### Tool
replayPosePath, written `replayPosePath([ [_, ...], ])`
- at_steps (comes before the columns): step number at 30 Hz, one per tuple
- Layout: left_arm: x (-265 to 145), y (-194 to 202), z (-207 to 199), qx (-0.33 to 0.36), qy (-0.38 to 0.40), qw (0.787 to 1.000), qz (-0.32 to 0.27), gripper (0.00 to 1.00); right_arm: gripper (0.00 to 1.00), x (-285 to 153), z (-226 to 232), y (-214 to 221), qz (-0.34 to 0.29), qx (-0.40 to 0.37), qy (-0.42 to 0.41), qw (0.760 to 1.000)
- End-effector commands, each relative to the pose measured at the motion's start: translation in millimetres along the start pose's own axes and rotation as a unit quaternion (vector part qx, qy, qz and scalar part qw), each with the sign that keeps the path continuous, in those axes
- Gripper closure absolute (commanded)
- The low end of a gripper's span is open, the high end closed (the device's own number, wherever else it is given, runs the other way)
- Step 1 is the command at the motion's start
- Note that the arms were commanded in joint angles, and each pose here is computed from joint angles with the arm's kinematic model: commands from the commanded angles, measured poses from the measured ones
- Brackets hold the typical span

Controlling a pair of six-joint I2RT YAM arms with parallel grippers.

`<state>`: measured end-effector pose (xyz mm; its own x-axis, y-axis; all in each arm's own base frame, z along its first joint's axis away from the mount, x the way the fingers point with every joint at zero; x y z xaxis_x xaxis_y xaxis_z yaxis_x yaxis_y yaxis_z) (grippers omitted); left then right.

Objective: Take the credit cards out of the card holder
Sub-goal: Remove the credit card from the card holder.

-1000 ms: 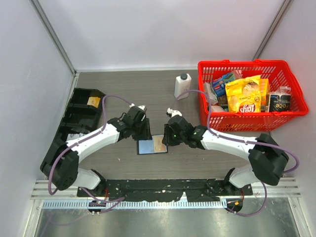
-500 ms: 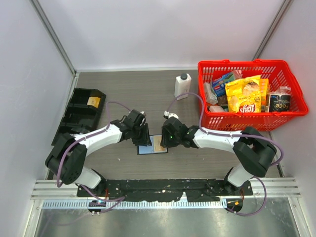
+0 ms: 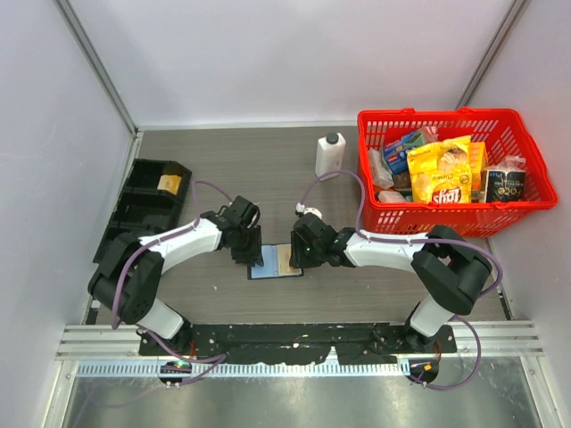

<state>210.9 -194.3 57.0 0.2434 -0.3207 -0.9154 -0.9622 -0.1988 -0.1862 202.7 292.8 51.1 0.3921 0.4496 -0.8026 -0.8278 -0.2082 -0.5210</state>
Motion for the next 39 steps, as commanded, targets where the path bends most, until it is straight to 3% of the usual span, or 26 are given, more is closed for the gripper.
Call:
replayPosePath([
  [1,1,-3,5,0.024,-0.021,0.999,0.012,0.67,0.63,2,6,-10,-0.015,0.004,-0.006,1.0],
  [18,8,2,7,0.029,-0.025,0.999,0.032,0.71,0.63,-22,32,-36,-0.039,-0.011,-0.057,0.998],
  [27,7,2,7,0.029,-0.024,0.999,0.03,0.71,0.62,-13,7,-28,-0.028,0.001,0.019,0.999],
  [39,7,2,7,0.028,-0.022,0.999,0.032,0.71,0.61,-3,14,-26,-0.023,0.0,-0.002,1.0],
])
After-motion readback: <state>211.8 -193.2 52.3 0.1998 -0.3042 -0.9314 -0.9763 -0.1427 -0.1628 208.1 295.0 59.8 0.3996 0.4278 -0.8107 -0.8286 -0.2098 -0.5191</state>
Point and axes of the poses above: each gripper's point midway between its finger pads, its own x axis out along the fingers, its own z axis along the line the jaws close on, y = z × x, the point moved 3 cm from there along -x, back along the fingers, and after that the axes turned 9 degrees about -x, right-handed, at the moved point
